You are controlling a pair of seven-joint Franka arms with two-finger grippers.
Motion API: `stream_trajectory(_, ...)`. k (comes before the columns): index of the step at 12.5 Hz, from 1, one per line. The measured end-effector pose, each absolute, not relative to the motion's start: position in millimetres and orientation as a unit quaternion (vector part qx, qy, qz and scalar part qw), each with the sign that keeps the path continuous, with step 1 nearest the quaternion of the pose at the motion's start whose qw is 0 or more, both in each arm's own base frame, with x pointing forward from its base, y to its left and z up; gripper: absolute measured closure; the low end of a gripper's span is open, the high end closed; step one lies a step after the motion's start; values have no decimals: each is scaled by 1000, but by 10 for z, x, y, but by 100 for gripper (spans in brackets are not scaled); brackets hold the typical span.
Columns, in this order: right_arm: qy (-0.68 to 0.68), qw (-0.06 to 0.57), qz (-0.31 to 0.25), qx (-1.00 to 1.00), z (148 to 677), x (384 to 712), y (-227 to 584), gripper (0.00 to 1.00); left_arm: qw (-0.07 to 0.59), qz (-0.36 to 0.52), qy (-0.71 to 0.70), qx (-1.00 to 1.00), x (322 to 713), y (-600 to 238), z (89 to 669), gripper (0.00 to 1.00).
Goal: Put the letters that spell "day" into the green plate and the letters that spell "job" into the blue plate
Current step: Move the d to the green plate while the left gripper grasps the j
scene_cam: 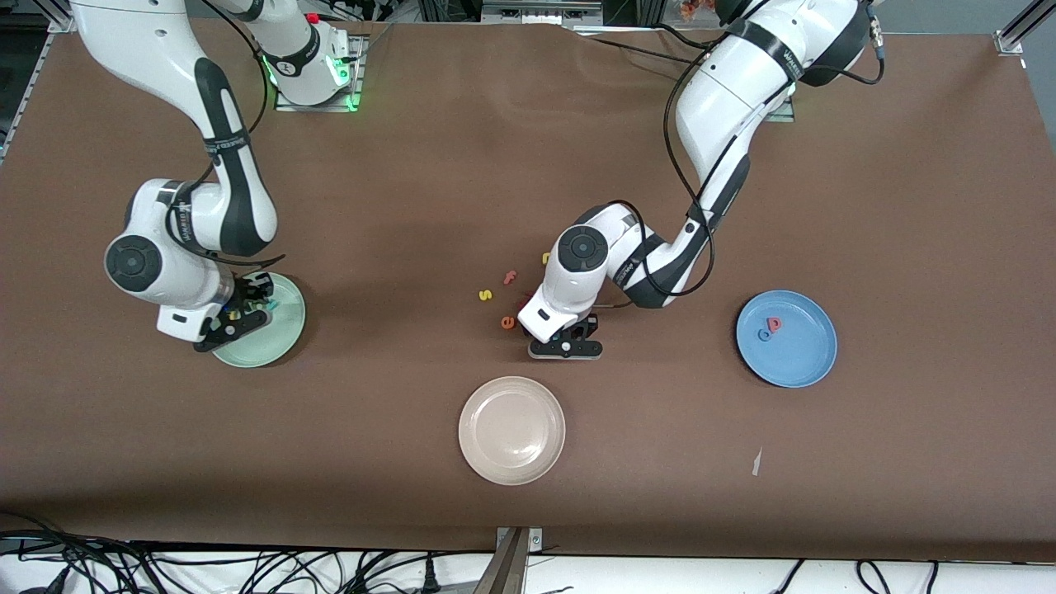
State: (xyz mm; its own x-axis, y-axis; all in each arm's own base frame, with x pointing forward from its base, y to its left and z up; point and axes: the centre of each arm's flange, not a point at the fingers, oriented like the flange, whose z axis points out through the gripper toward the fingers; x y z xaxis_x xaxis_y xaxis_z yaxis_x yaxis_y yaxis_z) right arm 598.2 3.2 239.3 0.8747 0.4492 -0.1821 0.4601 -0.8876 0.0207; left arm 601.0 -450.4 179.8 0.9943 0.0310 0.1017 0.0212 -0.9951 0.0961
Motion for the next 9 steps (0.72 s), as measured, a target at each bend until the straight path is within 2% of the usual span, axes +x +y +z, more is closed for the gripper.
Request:
stream_trajectory(4, 185, 28, -96, 978, 2490, 5983, 230, 10, 44, 51, 15, 998, 6025, -4471, 1759, 43)
stream_trajectory(5, 171, 29, -96, 980, 2574, 6004, 366, 0, 44, 51, 14, 998, 6021, -4476, 1759, 54)
stream_trajectory(6, 153, 30, -96, 983, 2668, 6031, 518, 0, 44, 51, 13, 998, 6007, -4493, 1754, 65)
stream_trajectory(7, 136, 32, -95, 986, 2761, 6063, 683, 0, 44, 50, 11, 998, 5991, -4511, 1746, 65)
stream_trajectory(9, 102, 38, -87, 990, 2914, 6108, 1027, 0, 40, 54, 6, 998, 5990, -4516, 1749, 85)
